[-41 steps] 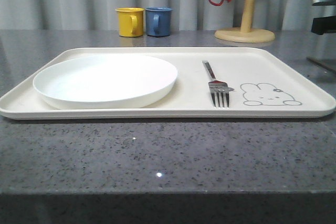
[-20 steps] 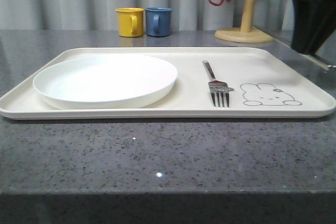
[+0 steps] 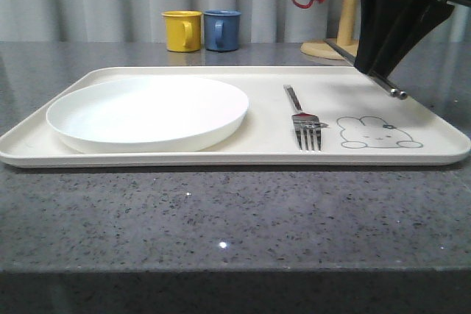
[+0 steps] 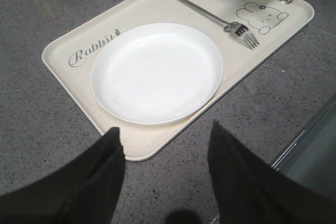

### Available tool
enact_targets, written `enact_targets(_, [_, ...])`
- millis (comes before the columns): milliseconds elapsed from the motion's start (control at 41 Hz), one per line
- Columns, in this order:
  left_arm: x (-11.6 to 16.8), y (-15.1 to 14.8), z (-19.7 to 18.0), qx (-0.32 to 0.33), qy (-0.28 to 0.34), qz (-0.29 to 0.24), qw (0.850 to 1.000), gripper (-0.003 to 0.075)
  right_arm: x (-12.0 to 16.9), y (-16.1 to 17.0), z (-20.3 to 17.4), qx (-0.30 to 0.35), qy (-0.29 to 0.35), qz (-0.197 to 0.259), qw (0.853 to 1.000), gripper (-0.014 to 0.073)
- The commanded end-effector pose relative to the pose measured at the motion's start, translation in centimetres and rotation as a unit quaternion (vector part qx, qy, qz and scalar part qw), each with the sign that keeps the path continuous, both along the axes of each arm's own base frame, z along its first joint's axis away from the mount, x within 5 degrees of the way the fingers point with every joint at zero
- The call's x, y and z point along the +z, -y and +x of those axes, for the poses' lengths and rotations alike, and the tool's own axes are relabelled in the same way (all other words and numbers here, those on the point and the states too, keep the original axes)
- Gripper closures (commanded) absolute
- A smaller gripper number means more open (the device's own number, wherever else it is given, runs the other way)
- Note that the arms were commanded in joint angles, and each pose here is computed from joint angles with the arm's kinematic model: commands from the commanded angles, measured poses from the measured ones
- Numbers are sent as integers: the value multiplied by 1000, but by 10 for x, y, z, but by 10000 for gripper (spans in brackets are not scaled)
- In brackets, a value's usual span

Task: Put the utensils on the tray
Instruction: 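Grasp the chopsticks with the right gripper and lay them beside the fork, then raise the right gripper and move it to the spoon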

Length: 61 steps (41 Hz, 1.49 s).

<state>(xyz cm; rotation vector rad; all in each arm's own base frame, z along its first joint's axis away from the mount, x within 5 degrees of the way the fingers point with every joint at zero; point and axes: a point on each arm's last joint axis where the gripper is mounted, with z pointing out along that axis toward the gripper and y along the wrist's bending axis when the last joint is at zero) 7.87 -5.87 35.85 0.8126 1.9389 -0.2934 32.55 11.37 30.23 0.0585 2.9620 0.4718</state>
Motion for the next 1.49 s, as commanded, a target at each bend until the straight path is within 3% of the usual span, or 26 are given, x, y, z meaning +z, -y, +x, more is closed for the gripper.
enact_targets(0, [14, 2, 1, -2, 36, -35, 999, 363, 16, -5, -1, -15, 23, 39, 999, 578])
enact_targets(391, [14, 2, 1, -2, 36, -35, 999, 363, -16, -7, 16, -23, -16, 15, 999, 575])
enact_targets(488, [14, 2, 1, -2, 36, -35, 999, 363, -20, -7, 18, -24, -21, 11, 999, 508])
enact_targets(610, [14, 2, 1, -2, 36, -35, 999, 363, -21, -7, 18, -23, -21, 7, 999, 351])
enact_targets(684, [14, 2, 1, -2, 36, -35, 999, 363, -18, -6, 17, -16, -13, 4, 1000, 302])
enact_targets(903, [14, 2, 1, -2, 36, -35, 999, 363, 22, 5, 0, 40, 72, -23, 996, 305])
enact_targets(1025, [14, 2, 1, -2, 36, -35, 999, 363, 48, 21, -19, 65, 110, -81, 989, 305])
enact_targets(1172, [14, 2, 1, -2, 36, -35, 999, 363, 65, 51, -34, 47, 141, -161, 976, 305])
enact_targets(1465, [14, 2, 1, -2, 36, -35, 999, 363, 54, 129, -24, -45, 119, -187, 974, 305])
